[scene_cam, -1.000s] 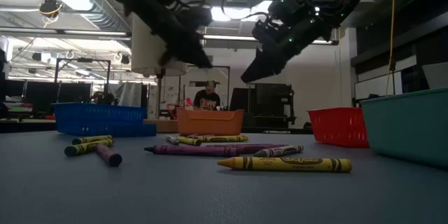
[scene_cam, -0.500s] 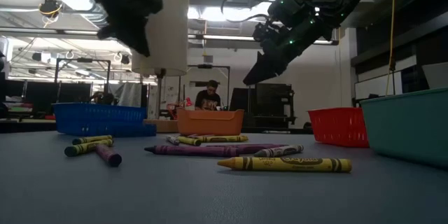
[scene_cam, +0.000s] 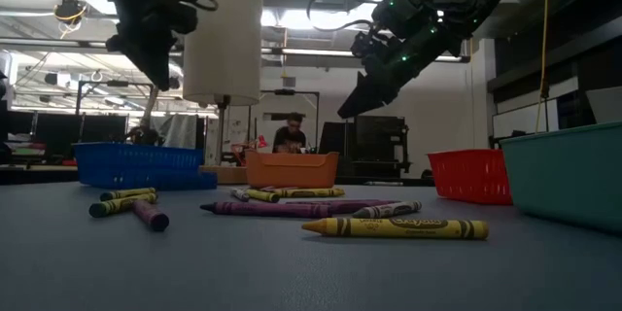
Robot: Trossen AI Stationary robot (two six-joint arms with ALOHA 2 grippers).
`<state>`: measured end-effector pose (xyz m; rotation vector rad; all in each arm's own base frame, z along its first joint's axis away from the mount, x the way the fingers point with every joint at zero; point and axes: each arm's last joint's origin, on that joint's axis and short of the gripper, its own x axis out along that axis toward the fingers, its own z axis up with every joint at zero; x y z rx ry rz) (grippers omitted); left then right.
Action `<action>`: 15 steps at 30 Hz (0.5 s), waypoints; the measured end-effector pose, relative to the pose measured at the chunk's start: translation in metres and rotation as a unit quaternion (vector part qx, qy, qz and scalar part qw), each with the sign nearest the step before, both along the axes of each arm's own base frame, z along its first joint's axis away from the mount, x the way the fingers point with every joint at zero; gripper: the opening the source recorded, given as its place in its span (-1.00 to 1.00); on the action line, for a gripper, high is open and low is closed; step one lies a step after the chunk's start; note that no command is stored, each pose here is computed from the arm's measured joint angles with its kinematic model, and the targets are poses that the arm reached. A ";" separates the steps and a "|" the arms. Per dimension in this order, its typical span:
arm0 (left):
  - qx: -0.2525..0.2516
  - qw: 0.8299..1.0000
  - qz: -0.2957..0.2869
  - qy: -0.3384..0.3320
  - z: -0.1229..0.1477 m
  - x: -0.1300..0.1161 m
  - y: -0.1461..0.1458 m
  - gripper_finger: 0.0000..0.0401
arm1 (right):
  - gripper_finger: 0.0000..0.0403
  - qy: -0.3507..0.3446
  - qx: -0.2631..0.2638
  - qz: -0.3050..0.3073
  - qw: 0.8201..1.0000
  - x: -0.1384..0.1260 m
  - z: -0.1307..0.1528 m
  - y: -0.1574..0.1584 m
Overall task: Sort crayons
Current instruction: Put the green crayon into the dark blue bin, then put the gray crayon into the orange bin
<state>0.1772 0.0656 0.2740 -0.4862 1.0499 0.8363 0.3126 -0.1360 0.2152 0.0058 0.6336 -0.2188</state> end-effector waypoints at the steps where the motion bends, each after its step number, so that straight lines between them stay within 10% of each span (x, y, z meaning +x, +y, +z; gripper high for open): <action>1: -0.001 1.000 0.000 0.003 0.000 -0.001 0.000 -0.89 | -0.28 0.001 -0.005 0.002 1.000 -0.001 0.000 -0.001; 15: -0.004 1.000 0.000 0.015 -0.001 -0.003 -0.001 -0.59 | -0.28 -0.014 -0.002 -0.062 0.998 -0.033 0.002 -0.061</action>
